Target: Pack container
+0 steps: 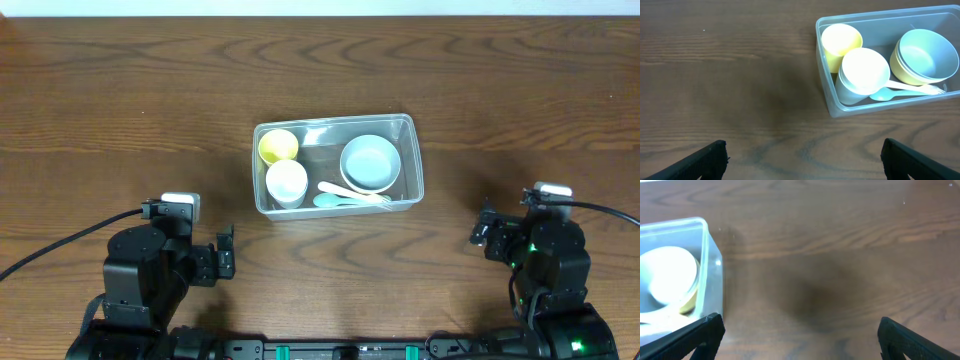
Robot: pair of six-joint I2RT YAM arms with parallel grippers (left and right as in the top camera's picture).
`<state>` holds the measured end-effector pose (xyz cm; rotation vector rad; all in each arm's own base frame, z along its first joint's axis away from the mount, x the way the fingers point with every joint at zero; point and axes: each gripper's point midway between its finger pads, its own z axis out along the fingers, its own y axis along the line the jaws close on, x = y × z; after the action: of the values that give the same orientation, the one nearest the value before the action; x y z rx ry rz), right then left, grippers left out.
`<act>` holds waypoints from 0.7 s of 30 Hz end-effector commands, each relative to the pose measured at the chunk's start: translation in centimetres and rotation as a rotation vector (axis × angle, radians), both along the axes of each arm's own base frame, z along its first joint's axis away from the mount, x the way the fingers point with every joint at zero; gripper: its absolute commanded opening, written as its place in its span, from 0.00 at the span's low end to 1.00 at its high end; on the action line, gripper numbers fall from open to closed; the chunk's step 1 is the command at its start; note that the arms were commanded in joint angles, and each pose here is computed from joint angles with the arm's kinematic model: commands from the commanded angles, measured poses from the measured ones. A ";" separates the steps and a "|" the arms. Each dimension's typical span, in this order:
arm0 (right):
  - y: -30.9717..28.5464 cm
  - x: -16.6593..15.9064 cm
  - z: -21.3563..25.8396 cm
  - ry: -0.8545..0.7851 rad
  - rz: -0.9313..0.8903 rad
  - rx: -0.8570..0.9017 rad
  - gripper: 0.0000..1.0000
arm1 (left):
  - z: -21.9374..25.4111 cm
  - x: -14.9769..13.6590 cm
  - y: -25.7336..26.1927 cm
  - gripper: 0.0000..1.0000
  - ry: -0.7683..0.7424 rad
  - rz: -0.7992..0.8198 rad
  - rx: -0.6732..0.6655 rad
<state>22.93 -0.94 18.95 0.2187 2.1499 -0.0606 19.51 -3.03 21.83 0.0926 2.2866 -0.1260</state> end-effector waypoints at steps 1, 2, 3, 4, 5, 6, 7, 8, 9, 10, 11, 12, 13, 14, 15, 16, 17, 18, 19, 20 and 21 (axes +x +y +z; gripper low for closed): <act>0.1 -0.9 -0.1 -0.014 0.015 -0.006 0.99 | -0.1 0.0 0.2 0.98 0.000 0.008 0.009; 0.2 -1.1 -0.2 -0.024 0.022 -0.001 0.99 | -0.1 0.0 0.2 0.98 0.000 0.008 0.009; 0.1 -1.4 -0.3 -0.039 0.022 0.002 0.99 | -0.1 0.0 0.2 0.98 0.000 0.008 0.009; 0.1 -1.7 -0.4 -0.057 0.023 0.006 0.99 | -0.1 0.0 0.2 0.98 0.000 0.008 0.009; 0.2 -2.0 -0.7 -0.075 0.028 0.011 0.99 | -0.1 0.0 0.2 0.98 0.000 0.008 0.009; 0.3 -2.4 -1.1 -0.096 0.036 0.019 0.99 | -0.1 0.0 0.2 0.98 0.000 0.008 0.009; 0.4 -2.6 -1.5 -0.113 0.047 0.028 0.99 | -0.1 0.0 0.2 0.98 0.000 0.008 0.009; 0.6 -2.8 -1.9 -0.134 0.058 0.037 0.99 | -0.1 0.0 0.2 0.98 0.000 0.008 0.009; 0.9 -2.9 -2.2 -0.155 0.074 0.048 0.99 | -0.1 0.0 0.2 0.98 0.000 0.008 0.009; 1.1 -2.9 -2.6 -0.175 0.083 0.056 0.99 | -0.1 0.0 0.2 0.98 0.000 0.008 0.009; 1.2 -3.0 -2.9 -0.194 0.091 0.063 0.99 | -0.1 0.0 0.2 0.98 0.000 0.008 0.009; 1.3 -3.0 -3.2 -0.212 0.095 0.069 0.99 | -0.1 0.0 0.2 0.98 0.000 0.008 0.009; 1.4 -2.9 -3.3 -0.229 0.100 0.075 0.99 | -0.1 0.0 0.2 0.98 0.000 0.008 0.009; 1.7 -2.5 -3.5 -0.237 0.113 0.083 0.99 | -0.1 0.0 0.2 0.98 0.000 0.008 0.009; 1.9 -2.1 -3.5 -0.249 0.121 0.083 0.99 | -0.1 0.0 0.2 0.98 0.000 0.008 0.009; 2.1 -1.8 -3.4 -0.272 0.131 0.084 0.99 | -0.1 0.0 0.2 0.98 0.000 0.008 0.009; 2.1 -1.4 -3.1 -0.301 0.138 0.078 0.99 | -0.1 0.0 0.2 0.98 0.000 0.008 0.009; 2.3 -0.9 -2.7 -0.340 0.149 0.070 0.99 | -0.1 0.0 0.2 0.98 0.000 0.008 0.009; 2.3 -0.5 -2.3 -0.376 0.154 0.058 0.99 | -0.1 0.0 0.2 0.98 0.000 0.008 0.009; 2.3 -0.1 -1.9 -0.412 0.154 0.053 0.99 | -0.1 0.0 0.2 0.98 0.000 0.008 0.009; 2.2 0.4 -1.5 -0.452 0.155 0.040 0.99 | -0.1 0.0 0.2 0.98 0.000 0.008 0.009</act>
<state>22.53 1.08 17.45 0.1342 1.7674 0.1337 19.47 -3.03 21.80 0.0927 2.2882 -0.1259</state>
